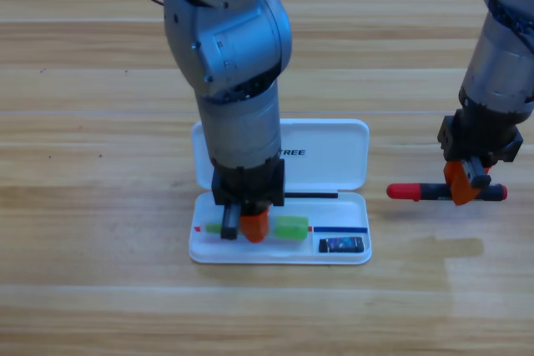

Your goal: Clean up eraser and pencils

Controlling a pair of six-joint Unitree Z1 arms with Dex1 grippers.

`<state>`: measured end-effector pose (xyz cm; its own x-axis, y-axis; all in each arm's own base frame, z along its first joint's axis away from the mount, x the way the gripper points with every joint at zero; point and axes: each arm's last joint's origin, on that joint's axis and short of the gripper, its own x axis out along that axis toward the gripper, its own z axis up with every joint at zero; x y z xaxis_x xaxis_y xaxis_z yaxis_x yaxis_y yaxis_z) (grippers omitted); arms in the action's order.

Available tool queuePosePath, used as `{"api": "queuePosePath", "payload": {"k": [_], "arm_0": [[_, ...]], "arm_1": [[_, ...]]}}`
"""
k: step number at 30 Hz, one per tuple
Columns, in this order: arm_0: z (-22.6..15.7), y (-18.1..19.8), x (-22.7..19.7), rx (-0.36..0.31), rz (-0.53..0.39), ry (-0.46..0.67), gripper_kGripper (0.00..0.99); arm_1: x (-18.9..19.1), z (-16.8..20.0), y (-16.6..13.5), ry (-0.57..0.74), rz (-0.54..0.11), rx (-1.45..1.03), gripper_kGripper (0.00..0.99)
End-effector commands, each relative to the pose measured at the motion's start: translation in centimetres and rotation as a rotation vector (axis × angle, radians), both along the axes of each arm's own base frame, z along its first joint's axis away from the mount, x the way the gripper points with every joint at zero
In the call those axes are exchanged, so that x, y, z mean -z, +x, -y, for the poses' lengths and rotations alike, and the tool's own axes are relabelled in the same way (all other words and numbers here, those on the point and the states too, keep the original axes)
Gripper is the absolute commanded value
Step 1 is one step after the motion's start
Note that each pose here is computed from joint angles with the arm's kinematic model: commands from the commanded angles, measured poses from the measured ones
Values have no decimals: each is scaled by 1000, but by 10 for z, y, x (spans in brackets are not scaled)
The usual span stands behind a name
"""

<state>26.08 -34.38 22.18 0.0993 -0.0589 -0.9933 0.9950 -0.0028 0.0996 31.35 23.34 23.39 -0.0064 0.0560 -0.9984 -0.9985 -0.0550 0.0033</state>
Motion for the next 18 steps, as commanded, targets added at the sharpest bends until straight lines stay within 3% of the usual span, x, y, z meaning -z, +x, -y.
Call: {"api": "queuePosePath", "payload": {"k": [1, 2, 3, 6, 13, 18], "arm_0": [[10, -2, 30, 1, -37, 46, 525], [9, -2, 31, -2, -39, 48, 713], [9, -2, 31, -3, -38, 50, 831], [9, -2, 30, -7, -35, 48, 979], [5, -4, 18, -8, -14, 43, 990], [-14, -14, -28, -2, 32, -2, 990]], "arm_1": [[-1, 1, -14, -14, -34, -13, 0], [0, 1, -14, -16, -37, -13, 0], [-1, 1, -15, -16, -39, -15, 0], [-3, 0, -19, -10, -44, -21, 0], [-24, -12, -41, 20, -33, -63, 0], [-34, -35, -53, 34, -18, -93, 0]]}}
